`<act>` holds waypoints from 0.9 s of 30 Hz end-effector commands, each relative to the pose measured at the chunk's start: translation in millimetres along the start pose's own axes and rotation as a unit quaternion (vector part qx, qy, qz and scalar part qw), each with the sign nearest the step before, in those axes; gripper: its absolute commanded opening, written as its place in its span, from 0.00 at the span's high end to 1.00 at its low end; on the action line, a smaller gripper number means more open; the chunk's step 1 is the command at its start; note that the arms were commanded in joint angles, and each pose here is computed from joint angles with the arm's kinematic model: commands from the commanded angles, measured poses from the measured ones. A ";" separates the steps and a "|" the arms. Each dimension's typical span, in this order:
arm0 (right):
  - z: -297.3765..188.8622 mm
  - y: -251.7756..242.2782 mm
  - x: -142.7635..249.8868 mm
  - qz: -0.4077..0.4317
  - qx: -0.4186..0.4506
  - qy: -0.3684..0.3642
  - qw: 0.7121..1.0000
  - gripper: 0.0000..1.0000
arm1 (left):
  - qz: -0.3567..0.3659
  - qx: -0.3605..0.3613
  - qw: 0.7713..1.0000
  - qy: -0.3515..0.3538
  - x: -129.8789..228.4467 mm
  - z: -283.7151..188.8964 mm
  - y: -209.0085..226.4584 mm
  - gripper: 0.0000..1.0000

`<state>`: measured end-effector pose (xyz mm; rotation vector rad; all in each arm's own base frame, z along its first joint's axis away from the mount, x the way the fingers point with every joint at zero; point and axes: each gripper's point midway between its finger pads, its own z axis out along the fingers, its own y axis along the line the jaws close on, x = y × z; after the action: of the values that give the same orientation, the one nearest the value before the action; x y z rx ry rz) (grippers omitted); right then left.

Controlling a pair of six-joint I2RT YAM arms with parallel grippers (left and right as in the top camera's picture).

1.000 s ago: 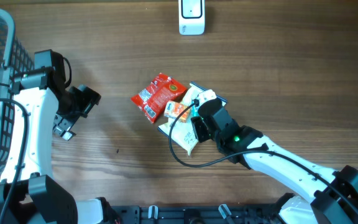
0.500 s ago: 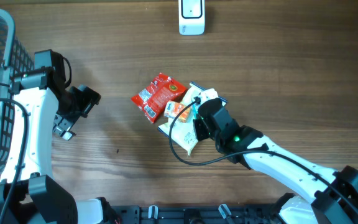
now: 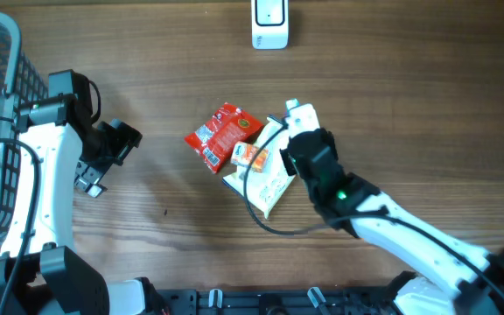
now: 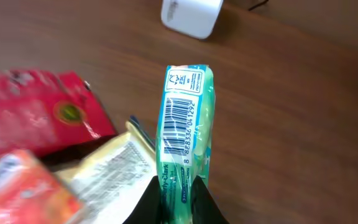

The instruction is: Scan the item barcode

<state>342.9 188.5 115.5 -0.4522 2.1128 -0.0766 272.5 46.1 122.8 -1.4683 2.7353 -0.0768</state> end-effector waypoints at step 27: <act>-63.8 18.9 -55.4 0.107 -0.116 -0.076 0.985 0.00 | -0.006 0.003 1.000 0.003 0.5 0.2 -0.3 0.00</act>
<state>304.3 218.1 181.6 -0.4277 1.9674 0.0662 272.5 46.1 122.8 -1.4683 2.7353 -0.0768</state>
